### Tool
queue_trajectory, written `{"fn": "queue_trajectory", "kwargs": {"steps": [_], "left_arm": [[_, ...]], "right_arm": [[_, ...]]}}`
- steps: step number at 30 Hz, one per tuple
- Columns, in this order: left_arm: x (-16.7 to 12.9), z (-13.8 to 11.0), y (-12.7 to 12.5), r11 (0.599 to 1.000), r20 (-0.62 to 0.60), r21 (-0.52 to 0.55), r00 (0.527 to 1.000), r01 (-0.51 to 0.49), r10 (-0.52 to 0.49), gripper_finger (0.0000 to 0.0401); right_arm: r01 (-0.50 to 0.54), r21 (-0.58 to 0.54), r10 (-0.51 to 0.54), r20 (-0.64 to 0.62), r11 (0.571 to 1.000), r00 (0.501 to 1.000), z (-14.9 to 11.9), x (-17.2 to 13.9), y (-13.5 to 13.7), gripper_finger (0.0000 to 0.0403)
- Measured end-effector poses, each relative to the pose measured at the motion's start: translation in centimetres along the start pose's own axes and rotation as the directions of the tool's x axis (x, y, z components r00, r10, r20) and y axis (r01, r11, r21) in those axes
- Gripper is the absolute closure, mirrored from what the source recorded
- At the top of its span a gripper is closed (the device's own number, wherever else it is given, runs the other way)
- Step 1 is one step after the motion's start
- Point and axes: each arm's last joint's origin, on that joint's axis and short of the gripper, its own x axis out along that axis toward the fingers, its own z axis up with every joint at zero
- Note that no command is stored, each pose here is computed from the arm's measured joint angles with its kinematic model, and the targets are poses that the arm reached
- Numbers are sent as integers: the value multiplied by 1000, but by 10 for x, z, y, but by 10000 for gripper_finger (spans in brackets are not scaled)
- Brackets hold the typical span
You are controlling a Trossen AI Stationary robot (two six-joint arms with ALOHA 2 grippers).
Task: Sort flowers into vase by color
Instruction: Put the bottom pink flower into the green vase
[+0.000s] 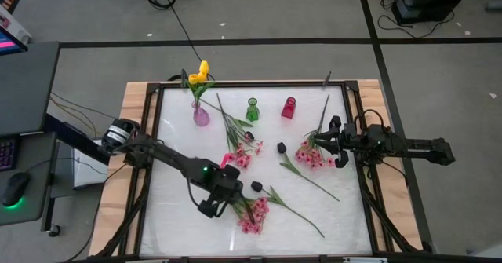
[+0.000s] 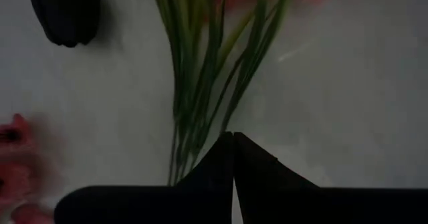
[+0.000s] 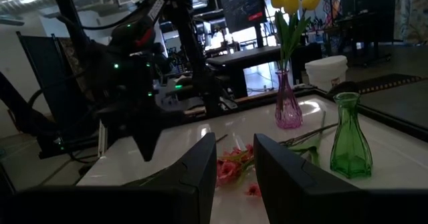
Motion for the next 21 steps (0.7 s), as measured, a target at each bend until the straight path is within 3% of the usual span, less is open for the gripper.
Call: {"fn": "queue_trajectory", "kwargs": {"steps": [7,12,21], "left_arm": [[0,-3,9,995,-12,101,1000,-6,7,388],[-1,-4,11,995,-18,95,1000,-9,11,379],[-1,-5,17,989,-20,145,1000,-17,20,268]], "right_arm": [[0,0,0,0,1000,1000,0,0,0,292],[0,0,0,0,1000,1000,0,0,0,292],[0,0,0,0,1000,1000,0,0,0,292]]}}
